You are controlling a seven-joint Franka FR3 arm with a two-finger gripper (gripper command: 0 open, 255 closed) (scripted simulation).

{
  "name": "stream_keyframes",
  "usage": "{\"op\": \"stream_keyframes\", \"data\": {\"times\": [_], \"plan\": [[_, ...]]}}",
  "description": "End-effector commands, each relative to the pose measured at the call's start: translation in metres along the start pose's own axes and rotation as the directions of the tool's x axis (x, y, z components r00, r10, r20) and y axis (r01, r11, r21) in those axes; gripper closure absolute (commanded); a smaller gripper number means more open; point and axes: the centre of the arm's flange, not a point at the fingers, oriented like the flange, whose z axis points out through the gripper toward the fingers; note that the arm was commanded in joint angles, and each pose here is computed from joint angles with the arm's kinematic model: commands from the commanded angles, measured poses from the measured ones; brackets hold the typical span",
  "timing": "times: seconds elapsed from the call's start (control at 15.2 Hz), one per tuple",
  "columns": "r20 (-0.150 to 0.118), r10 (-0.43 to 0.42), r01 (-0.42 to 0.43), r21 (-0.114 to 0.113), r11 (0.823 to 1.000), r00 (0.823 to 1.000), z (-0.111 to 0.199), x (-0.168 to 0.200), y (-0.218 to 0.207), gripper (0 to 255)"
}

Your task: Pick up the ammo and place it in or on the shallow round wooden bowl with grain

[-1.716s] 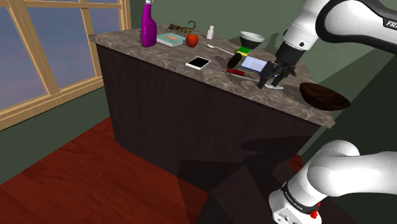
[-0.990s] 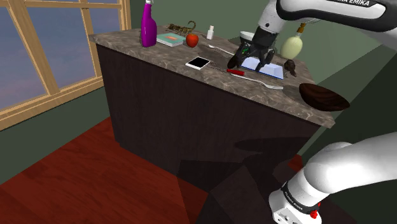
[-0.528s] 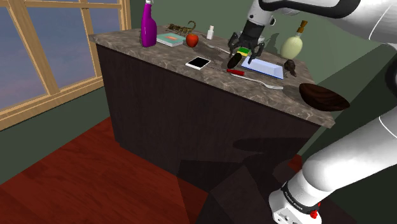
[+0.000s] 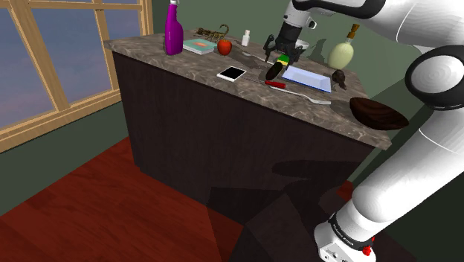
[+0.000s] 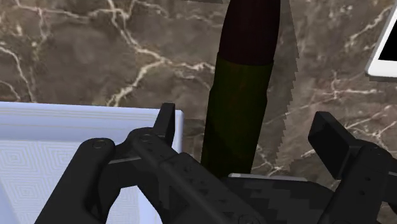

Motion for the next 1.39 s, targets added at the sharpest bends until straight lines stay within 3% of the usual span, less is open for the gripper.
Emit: {"op": "stream_keyframes", "data": {"times": [0.0, 0.26, 0.73, 0.79, 1.32], "plan": [[0.0, 0.005, -0.005, 0.0, 1.0, 1.0, 0.009, 0.001, 0.0, 0], [0.0, 0.005, -0.005, 0.0, 1.0, 1.0, 0.028, 0.001, 0.0, 0], [0.0, 0.005, -0.005, 0.0, 1.0, 1.0, 0.028, 0.001, 0.0, 0], [0.0, 0.005, -0.005, 0.0, 1.0, 1.0, 0.028, 0.001, 0.0, 255], [0.0, 0.005, -0.005, 0.0, 1.0, 1.0, 0.028, 0.001, 0.0, 255]]}}
